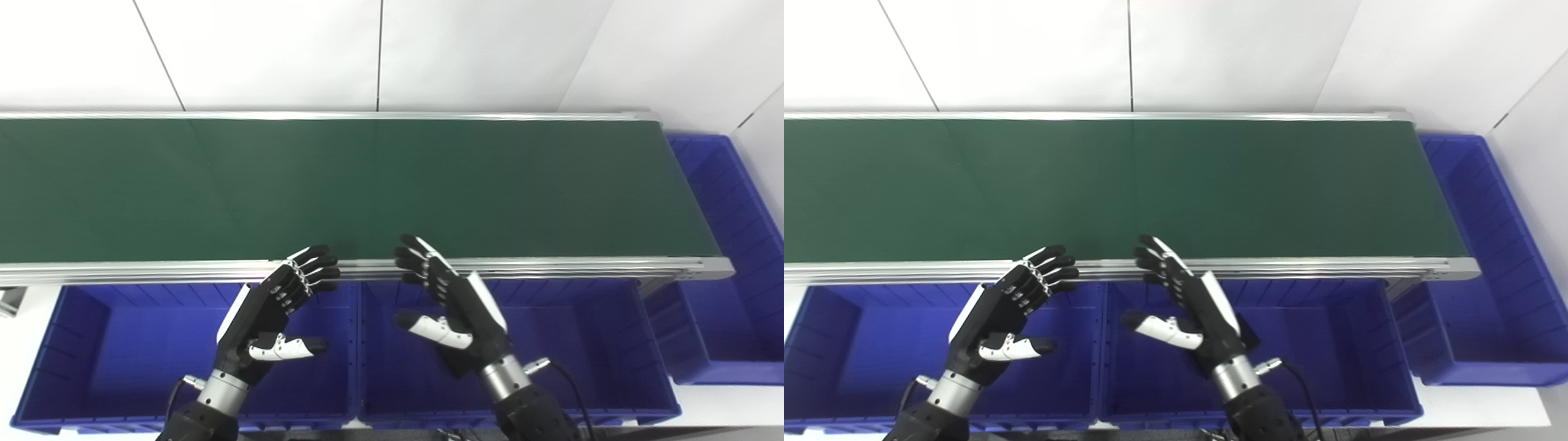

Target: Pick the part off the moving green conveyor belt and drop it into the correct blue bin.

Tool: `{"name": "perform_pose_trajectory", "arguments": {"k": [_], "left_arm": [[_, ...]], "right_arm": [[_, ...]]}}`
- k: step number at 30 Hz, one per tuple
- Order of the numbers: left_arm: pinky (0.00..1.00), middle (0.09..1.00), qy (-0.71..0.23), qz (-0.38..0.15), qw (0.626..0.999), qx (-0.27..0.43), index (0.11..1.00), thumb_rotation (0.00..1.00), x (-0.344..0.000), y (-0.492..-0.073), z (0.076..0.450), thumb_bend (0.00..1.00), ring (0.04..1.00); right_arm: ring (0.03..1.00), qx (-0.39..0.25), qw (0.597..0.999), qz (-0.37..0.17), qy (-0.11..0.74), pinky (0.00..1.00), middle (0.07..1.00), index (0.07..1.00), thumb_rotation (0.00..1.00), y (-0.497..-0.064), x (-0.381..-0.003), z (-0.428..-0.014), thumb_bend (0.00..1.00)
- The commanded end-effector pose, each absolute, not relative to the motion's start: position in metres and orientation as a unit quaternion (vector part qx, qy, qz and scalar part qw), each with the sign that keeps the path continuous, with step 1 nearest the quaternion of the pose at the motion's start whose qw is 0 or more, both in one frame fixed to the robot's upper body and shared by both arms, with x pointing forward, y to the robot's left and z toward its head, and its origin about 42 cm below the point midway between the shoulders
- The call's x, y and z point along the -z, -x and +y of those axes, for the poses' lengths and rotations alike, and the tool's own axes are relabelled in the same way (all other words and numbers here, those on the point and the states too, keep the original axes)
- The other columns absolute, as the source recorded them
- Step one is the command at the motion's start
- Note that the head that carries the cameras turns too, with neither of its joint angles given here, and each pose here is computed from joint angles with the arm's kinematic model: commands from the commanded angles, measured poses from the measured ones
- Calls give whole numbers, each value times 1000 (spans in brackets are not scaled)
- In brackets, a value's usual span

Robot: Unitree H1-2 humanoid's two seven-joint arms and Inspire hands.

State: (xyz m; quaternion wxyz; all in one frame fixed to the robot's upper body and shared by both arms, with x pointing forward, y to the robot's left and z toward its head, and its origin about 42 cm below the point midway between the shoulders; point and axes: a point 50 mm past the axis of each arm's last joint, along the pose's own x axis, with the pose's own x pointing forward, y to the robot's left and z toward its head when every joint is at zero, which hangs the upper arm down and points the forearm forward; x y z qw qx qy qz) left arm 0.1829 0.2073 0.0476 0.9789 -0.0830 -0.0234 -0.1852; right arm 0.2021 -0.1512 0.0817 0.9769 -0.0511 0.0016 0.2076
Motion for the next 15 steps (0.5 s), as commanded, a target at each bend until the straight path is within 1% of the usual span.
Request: {"name": "perform_pose_trajectory", "arguments": {"k": [1,4,9,15], "left_arm": [[746,818,82,-54,978,186,824,260,-55,-186,201,915,784],[750,827,81,-55,978,183,822,257,-55,-186,198,915,795],[786,839,77,-52,979,180,829,263,-54,-185,197,910,817],[792,843,75,-52,980,180,830,269,-53,-186,196,914,823]], "right_arm": [[859,-209,976,-46,38,784,878,921,535,-200,-89,-153,858],[862,-202,977,-48,43,782,884,923,508,-193,-88,-160,843],[868,-198,977,-52,51,790,883,922,470,-189,-88,-163,828],[875,-199,977,-51,62,807,889,924,461,-187,-87,-165,840]]}}
